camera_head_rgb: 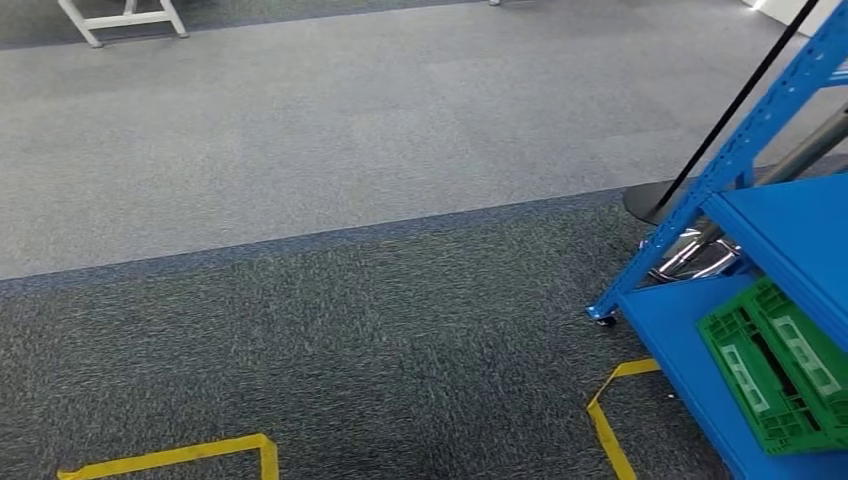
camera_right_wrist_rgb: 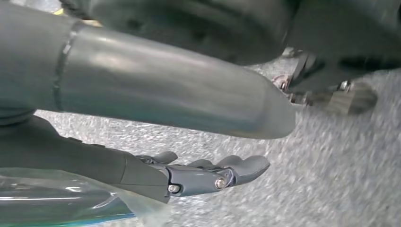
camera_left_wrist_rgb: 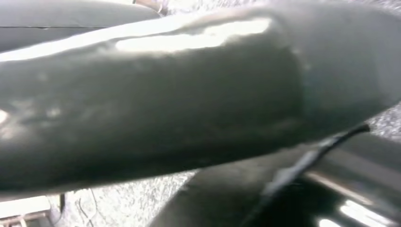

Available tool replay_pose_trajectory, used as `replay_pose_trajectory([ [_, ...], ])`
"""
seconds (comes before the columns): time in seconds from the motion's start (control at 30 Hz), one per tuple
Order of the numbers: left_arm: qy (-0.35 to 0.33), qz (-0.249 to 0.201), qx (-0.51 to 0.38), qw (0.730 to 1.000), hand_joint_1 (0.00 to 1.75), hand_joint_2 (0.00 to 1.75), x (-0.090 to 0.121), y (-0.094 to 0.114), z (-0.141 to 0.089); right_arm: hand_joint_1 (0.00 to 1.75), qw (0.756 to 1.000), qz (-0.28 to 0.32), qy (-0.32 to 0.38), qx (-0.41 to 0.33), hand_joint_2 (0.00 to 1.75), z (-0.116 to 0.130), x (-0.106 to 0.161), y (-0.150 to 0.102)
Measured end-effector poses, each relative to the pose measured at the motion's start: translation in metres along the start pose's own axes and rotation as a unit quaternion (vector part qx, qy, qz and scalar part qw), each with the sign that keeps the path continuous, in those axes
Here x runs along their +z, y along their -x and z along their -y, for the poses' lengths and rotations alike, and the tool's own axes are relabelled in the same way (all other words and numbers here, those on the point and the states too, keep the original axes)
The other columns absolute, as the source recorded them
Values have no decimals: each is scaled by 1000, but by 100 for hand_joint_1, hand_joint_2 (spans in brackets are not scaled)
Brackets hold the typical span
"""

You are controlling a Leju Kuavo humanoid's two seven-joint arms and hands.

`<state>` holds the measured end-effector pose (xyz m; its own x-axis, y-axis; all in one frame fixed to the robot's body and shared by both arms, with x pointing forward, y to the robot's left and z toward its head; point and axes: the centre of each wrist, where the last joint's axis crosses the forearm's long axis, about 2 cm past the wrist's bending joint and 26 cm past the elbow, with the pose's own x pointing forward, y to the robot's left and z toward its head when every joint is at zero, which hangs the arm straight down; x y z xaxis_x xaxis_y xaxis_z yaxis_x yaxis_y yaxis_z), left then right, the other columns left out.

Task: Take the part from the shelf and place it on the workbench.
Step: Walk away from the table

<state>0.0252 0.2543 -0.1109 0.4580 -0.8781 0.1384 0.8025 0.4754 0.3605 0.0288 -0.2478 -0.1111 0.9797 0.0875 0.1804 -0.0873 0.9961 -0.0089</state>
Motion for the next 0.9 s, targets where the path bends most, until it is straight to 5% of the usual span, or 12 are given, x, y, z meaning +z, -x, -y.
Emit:
replay_pose_trajectory([
  [0.9, 13, -12, -3, 1000, 0, 0, 0, 1, 1, 0, 992, 14, -8, -125, 0, 1, -1, -4],
])
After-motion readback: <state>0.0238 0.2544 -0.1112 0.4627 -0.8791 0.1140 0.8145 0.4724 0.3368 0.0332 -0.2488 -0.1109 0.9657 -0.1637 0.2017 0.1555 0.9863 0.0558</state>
